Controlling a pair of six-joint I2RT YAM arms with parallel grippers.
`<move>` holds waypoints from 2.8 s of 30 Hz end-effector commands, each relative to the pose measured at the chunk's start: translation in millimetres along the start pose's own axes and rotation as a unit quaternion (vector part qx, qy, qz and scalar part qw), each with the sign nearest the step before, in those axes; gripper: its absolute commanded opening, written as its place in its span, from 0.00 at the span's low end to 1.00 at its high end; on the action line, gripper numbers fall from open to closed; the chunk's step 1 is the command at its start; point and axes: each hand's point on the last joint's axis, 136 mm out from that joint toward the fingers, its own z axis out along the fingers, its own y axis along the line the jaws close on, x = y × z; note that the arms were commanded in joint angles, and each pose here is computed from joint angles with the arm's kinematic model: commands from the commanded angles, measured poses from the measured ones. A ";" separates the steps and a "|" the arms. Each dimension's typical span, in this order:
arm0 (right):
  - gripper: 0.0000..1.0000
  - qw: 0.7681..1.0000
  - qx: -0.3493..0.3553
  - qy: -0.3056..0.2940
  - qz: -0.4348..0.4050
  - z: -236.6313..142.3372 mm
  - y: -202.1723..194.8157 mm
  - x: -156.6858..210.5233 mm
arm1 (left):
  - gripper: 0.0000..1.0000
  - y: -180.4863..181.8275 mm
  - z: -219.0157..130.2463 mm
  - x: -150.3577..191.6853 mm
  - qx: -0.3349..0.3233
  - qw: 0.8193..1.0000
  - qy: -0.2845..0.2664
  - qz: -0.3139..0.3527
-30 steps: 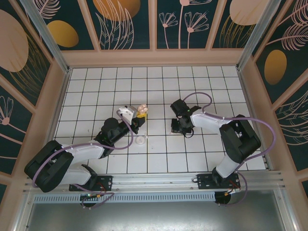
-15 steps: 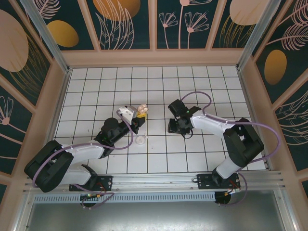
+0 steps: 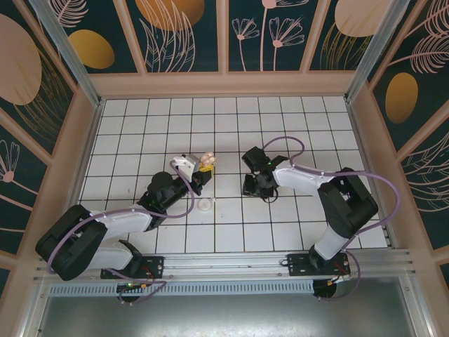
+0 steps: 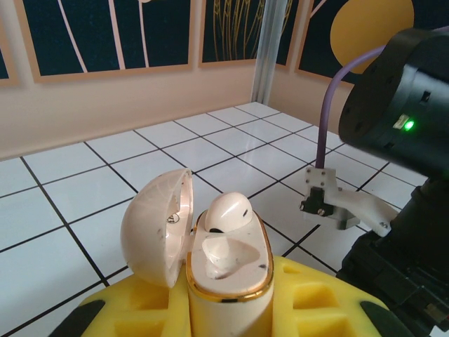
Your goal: Insert wireless bluetooth earbuds into charging case
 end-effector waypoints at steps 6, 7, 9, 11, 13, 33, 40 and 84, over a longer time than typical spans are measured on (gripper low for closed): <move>0.38 1.000 0.003 -0.007 0.005 8.6 -0.4 -9.9 | 0.11 -3.3 1.2 -21.1 0.004 0.999 -0.031 0.014; 0.38 1.000 -0.001 -0.009 0.004 9.0 0.8 -11.3 | 0.11 -3.4 1.4 -21.1 0.005 0.999 -0.031 0.014; 0.37 1.000 -0.006 -0.014 0.001 9.2 4.1 -14.8 | 0.11 -3.6 1.7 -20.9 0.005 0.999 -0.030 0.014; 0.35 1.000 -0.011 -0.020 -0.002 9.7 6.3 -18.6 | 0.11 -3.8 2.2 -21.1 0.005 0.999 -0.031 0.014; 0.34 1.000 -0.014 -0.026 -0.005 10.0 8.8 -23.4 | 0.11 -3.6 2.4 -20.4 0.005 0.999 -0.030 0.013; 0.41 0.999 0.007 -0.039 -0.033 -17.4 9.9 -35.7 | 0.11 -2.9 0.3 -19.6 0.002 0.999 -0.028 0.018; 0.39 0.999 0.005 -0.002 -0.039 -7.5 10.5 -26.2 | 0.11 -4.0 1.7 -19.1 0.006 0.999 -0.029 0.012; 0.25 0.996 0.001 -0.083 -0.030 -15.5 -0.9 -43.3 | 0.11 -6.8 0.4 -16.8 0.014 0.999 -0.024 0.031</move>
